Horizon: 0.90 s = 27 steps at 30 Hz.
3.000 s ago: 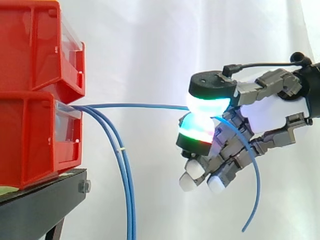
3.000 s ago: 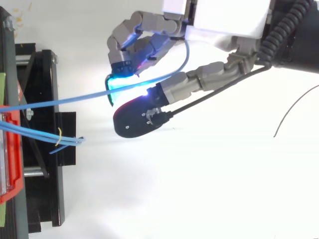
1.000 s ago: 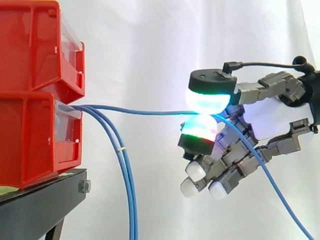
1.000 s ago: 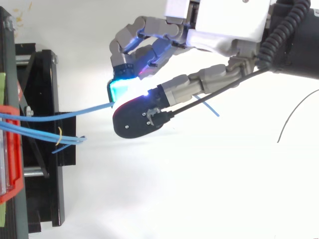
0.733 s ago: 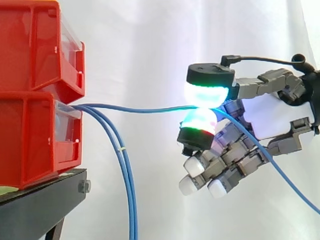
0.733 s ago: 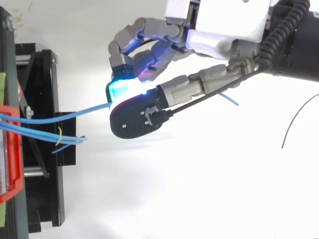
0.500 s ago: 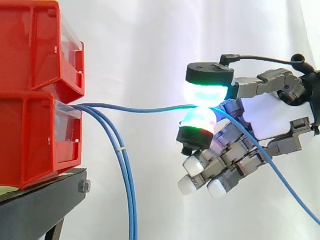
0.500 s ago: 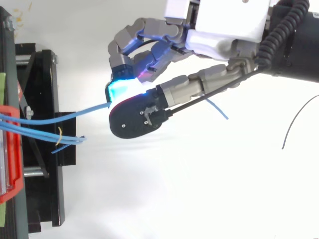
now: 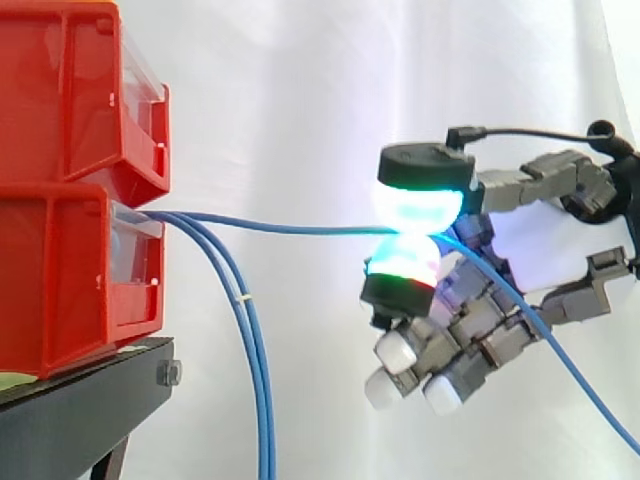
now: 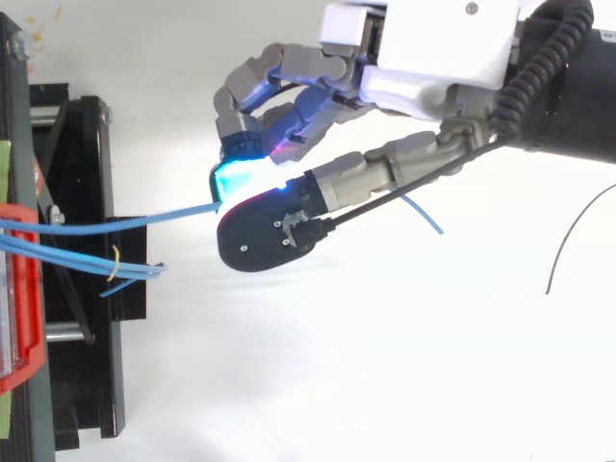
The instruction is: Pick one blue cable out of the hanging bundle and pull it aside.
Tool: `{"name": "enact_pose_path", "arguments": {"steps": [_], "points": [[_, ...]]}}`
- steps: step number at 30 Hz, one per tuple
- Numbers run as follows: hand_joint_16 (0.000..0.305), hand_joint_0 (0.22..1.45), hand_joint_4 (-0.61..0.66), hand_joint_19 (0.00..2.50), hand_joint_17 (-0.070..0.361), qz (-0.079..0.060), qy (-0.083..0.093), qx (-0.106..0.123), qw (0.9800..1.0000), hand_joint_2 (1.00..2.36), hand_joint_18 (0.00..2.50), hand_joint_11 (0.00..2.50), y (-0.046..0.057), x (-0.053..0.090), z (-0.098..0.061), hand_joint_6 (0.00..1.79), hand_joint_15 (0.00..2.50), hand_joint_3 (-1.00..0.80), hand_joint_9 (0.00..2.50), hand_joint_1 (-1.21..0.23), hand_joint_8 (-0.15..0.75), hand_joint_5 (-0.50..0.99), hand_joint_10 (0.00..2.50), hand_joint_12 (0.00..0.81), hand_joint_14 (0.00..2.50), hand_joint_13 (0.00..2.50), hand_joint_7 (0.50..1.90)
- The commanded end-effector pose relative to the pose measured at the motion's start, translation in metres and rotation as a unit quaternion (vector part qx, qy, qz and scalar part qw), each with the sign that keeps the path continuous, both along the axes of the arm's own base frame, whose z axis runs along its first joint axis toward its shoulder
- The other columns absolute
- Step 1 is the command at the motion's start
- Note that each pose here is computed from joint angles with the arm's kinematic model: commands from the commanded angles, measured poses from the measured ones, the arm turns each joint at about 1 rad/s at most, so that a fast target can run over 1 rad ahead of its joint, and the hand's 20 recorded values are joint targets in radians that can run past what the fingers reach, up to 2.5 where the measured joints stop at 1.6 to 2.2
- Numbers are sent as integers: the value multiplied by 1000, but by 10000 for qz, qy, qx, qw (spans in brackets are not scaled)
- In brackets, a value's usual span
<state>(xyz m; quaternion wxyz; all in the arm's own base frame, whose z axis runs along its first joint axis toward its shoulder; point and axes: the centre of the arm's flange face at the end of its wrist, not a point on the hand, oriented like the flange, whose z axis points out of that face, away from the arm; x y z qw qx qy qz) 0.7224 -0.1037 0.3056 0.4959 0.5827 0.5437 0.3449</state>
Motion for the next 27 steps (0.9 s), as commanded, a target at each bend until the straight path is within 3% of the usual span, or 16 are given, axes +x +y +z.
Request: {"name": "enact_pose_path", "arguments": {"steps": [1, 5, 6, 8, 9, 12, 27], "points": [[50, 688, 35, 460, 112, 2, 132, -15, 9999, 1021, 509, 415, 0, -5, -13, 928, 258, -77, 894, -831, 336, -147, 15, 358, 11, 551, 1480], [50, 687, 31, 452, 112, -4, 207, 24, 9998, 1021, 509, 417, -1, -16, -46, 928, 263, -74, 899, -831, 342, -146, 13, 357, 10, 552, 1475], [50, 687, 34, 452, 112, 1, 152, 38, 9999, 1021, 509, 421, -1, -17, -54, 928, 259, -74, 899, -831, 342, -146, 15, 359, 10, 552, 1474], [50, 687, 33, 457, 112, -6, 90, 41, 10000, 1022, 509, 419, -1, -17, -57, 928, 262, -75, 901, -832, 341, -146, 13, 359, 10, 552, 1474], [50, 688, 33, 449, 112, 3, -101, 56, 9999, 1021, 509, 427, 0, -14, -62, 928, 259, -75, 901, -832, 342, -146, 14, 359, 10, 552, 1474], [50, 687, 33, 452, 113, 8, -365, 63, 9993, 1022, 508, 424, 0, -10, -63, 928, 263, -75, 901, -832, 341, -146, 14, 359, 10, 555, 1474], [50, 687, 32, 451, 113, 9, -365, 25, 9993, 1020, 507, 422, 0, -10, -63, 929, 266, -68, 902, -834, 346, -144, 14, 360, 10, 554, 1474]]}}
